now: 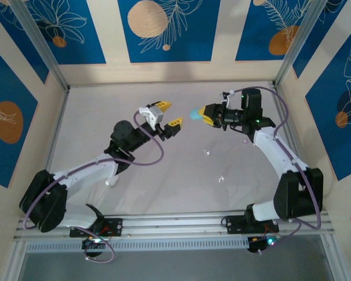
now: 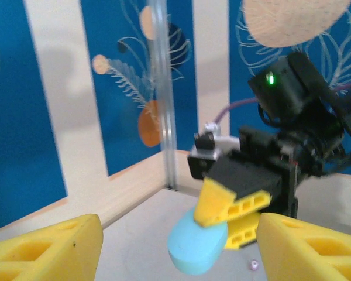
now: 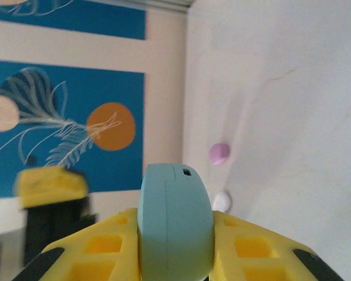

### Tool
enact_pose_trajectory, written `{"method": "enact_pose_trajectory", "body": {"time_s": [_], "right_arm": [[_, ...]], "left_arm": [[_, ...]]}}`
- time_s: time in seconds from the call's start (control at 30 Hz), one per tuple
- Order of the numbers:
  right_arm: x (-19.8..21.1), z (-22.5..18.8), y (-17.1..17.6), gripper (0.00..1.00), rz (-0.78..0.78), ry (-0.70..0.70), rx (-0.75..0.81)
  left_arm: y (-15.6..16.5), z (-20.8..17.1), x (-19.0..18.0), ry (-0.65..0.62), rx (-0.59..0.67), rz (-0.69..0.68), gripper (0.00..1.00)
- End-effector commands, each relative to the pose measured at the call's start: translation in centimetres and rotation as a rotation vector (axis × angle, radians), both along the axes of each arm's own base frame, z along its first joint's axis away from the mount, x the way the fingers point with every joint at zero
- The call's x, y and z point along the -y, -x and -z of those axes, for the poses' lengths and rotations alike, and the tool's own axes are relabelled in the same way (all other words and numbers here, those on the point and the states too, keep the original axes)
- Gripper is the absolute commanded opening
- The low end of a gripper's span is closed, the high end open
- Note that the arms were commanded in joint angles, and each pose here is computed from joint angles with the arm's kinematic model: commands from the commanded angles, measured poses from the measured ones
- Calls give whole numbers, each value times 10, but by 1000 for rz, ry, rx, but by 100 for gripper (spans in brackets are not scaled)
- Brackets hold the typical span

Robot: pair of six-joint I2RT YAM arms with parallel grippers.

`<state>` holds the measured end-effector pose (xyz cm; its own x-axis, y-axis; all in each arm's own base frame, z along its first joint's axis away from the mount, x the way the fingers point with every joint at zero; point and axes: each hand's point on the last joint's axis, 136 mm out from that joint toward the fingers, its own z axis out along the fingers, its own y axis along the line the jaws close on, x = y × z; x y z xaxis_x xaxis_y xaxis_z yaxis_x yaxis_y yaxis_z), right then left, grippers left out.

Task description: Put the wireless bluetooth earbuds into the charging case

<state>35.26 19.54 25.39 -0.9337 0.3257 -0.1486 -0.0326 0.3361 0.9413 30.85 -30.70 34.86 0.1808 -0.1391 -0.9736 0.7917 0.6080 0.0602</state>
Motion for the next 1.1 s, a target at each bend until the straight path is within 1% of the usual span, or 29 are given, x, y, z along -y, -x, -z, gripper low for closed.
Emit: {"method": "enact_pose_trajectory", "body": {"time_s": [0.0,0.13,0.23,0.53,0.7,0.8,0.97,1.07], "right_arm": [[0,58,-21,17,16,65,-108],[-7,103,-43,17,24,85,-209],[-14,129,-57,17,16,93,-259],[-44,181,-83,18,-52,156,-331],[-49,200,-89,18,-62,187,-361],[-50,211,-87,19,-73,237,-375],[-42,222,-78,25,-75,299,-403],[-35,223,-75,31,-72,342,-407]], "left_arm": [[-12,0,-29,-28,-80,-185,71],[-18,9,-47,-88,-171,-278,73],[-21,17,-59,-128,-239,-332,74],[-25,40,-82,-172,-363,-411,74],[-27,49,-87,-182,-403,-425,74],[-30,56,-89,-204,-436,-437,73],[-34,71,-93,-230,-504,-457,73],[-34,82,-96,-237,-562,-469,73]]}}
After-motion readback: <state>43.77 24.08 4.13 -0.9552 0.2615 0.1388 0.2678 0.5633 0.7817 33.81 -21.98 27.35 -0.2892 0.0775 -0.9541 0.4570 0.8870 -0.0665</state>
